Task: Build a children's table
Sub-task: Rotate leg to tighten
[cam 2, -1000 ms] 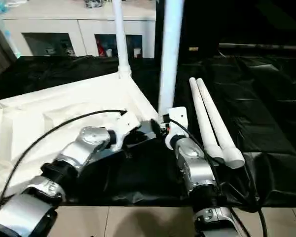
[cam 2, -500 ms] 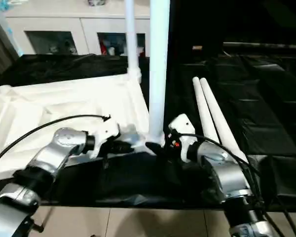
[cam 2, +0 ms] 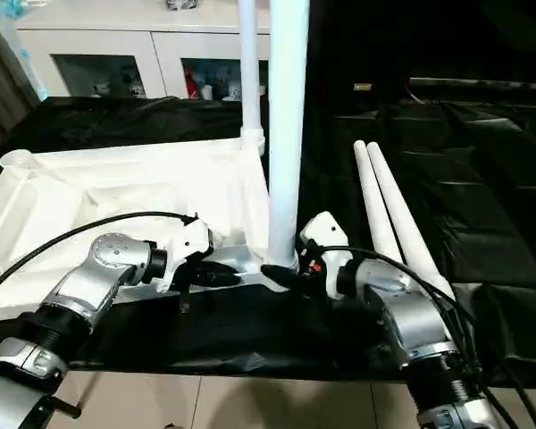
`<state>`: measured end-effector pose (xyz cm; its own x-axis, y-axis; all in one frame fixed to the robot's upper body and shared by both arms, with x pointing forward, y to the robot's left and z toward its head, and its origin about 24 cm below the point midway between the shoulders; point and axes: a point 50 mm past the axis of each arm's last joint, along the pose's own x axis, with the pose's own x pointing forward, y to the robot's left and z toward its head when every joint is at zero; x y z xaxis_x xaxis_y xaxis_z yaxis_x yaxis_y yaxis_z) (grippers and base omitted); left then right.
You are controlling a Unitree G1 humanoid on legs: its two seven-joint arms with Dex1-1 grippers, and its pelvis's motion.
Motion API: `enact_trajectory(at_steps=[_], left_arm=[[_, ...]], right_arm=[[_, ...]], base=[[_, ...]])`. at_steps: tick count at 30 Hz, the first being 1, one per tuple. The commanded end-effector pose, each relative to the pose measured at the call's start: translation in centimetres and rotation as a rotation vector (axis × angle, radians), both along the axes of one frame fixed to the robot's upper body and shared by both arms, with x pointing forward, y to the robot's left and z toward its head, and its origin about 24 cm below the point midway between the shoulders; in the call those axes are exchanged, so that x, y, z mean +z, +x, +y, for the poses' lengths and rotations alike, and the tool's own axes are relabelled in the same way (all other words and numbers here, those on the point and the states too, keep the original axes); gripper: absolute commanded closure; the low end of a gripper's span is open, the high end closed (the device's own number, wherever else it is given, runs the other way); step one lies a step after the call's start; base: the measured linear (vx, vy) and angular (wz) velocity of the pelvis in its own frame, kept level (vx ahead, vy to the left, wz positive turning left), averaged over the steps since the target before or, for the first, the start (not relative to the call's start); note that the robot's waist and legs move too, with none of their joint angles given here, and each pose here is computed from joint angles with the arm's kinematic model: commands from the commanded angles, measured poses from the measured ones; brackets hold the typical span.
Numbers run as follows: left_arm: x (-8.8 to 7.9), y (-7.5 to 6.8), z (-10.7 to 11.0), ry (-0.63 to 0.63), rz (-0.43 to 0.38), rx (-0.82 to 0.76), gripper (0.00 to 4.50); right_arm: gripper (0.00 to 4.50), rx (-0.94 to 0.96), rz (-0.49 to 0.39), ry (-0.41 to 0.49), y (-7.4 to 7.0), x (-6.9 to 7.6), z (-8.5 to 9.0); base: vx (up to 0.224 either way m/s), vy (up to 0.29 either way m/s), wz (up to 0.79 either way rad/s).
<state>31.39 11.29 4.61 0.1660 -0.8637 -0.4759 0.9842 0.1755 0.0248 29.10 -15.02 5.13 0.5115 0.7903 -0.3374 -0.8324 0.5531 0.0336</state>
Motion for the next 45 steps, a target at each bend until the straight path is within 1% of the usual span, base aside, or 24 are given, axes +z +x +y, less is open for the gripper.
enact_trajectory(at_steps=[1, 8, 9, 12, 13, 14, 15, 17, 20, 21, 22, 23, 25, 29, 30, 32, 33, 34, 36, 37, 39, 42, 43, 45], left_arm=[[0.4, -0.2, -0.4, -0.055, -0.001, -0.023, 4.50], [0.4, -0.1, -0.3, -0.048, 0.004, -0.015, 4.50], [0.0, 0.3, -0.4, -0.022, -0.001, 0.041, 4.50], [-0.5, 1.0, -0.8, 0.017, -0.024, 0.136, 4.50], [-0.7, 1.6, -1.4, 0.040, -0.051, 0.205, 4.50], [-0.7, 1.7, -1.4, 0.041, -0.052, 0.206, 4.50], [-0.9, 2.2, -2.4, 0.048, -0.062, 0.277, 4.50], [-0.9, 2.6, -3.6, 0.040, -0.057, 0.335, 4.50], [-0.8, 2.8, -4.5, 0.031, -0.061, 0.365, 4.50], [-0.7, 2.8, -5.4, 0.020, -0.067, 0.366, 4.50], [-0.5, 2.8, -6.5, 0.006, -0.085, 0.347, 4.50], [-0.4, 2.7, -7.3, -0.004, -0.097, 0.332, 4.50], [-0.3, 2.7, -7.8, -0.008, -0.111, 0.319, 4.50], [-0.2, 2.6, -8.0, -0.006, -0.128, 0.289, 4.50], [-0.2, 2.6, -8.0, -0.006, -0.128, 0.288, 4.50], [-0.2, 2.6, -7.8, -0.008, -0.129, 0.268, 4.50], [-0.2, 2.6, -7.8, -0.009, -0.130, 0.266, 4.50], [-0.2, 2.6, -7.6, -0.016, -0.135, 0.255, 4.50], [-0.2, 2.6, -7.6, -0.016, -0.135, 0.255, 4.50], [-0.1, 2.6, -7.5, -0.027, -0.144, 0.250, 4.50], [0.1, 2.7, -7.5, -0.046, -0.165, 0.249, 4.50], [0.4, 2.8, -7.6, -0.061, -0.186, 0.253, 4.50], [0.7, 2.9, -7.6, -0.086, -0.178, 0.253, 4.22], [0.7, 2.9, -7.6, -0.086, -0.178, 0.253, 4.22]], right_arm=[[1.65, 0.025, -0.001, -0.002, -0.1, 0.3, 0.3], [1.75, -0.006, 0.008, 0.010, -0.3, -0.1, 0.4], [1.75, -0.094, 0.012, 0.009, 0.0, -0.8, 0.3], [1.75, -0.249, 0.026, 0.003, 0.5, -1.8, 0.1], [1.75, -0.356, 0.046, 0.000, 0.7, -2.6, 0.4], [1.75, -0.359, 0.047, 0.000, 0.7, -2.6, 0.4], [1.76, -0.494, 0.074, 0.017, 1.2, -3.3, 1.0], [1.76, -0.623, 0.078, 0.020, 1.7, -3.8, 1.7], [1.76, -0.690, 0.080, 0.031, 1.9, -4.0, 2.2], [1.76, -0.731, 0.087, 0.036, 2.2, -4.2, 2.7], [1.76, -0.753, 0.069, 0.029, 2.5, -4.3, 3.2], [1.76, -0.766, 0.054, 0.023, 2.6, -4.3, 3.6], [1.76, -0.775, 0.039, 0.020, 2.8, -4.2, 3.8], [1.76, -0.786, 0.026, 0.049, 3.1, -3.7, 3.8], [1.41, -0.787, 0.025, 0.050, 3.1, -3.7, 3.7], [1.41, -0.809, -0.007, 0.076, 3.3, -3.1, 3.2], [1.04, -0.810, -0.011, 0.078, 3.3, -3.1, 3.2], [1.04, -0.831, -0.050, 0.094, 3.6, -2.5, 2.7], [0.93, -0.831, -0.050, 0.094, 3.6, -2.5, 2.7], [0.79, -0.840, -0.077, 0.099, 3.7, -2.0, 2.3], [0.79, -0.846, -0.120, 0.116, 3.7, -1.1, 1.6], [0.79, -0.841, -0.134, 0.134, 3.6, -0.6, 1.2], [0.71, -0.830, -0.147, 0.146, 3.3, -0.1, 0.6], [0.71, -0.830, -0.147, 0.146, 3.3, -0.1, 0.6]], base=[[0.000, 0.000, 0.00], [0.000, 0.000, 0.00], [0.000, 0.000, 0.00], [0.000, 0.000, 0.00], [0.000, 0.000, 0.00], [0.000, 0.000, 0.00], [0.000, 0.000, 0.00], [0.000, 0.000, 0.00], [0.000, 0.000, 0.00], [0.000, 0.000, 0.00], [0.000, 0.000, 0.00], [0.000, 0.000, 0.00], [0.000, 0.000, 0.00], [0.000, 0.000, 0.00], [0.000, 0.000, 0.00], [0.000, 0.000, 0.00], [0.000, 0.000, 0.00], [0.000, 0.000, 0.00], [0.000, 0.000, 0.00], [0.000, 0.000, 0.00], [0.000, 0.000, 0.00], [0.000, 0.000, 0.00], [0.000, 0.000, 0.00], [0.000, 0.000, 0.00]])
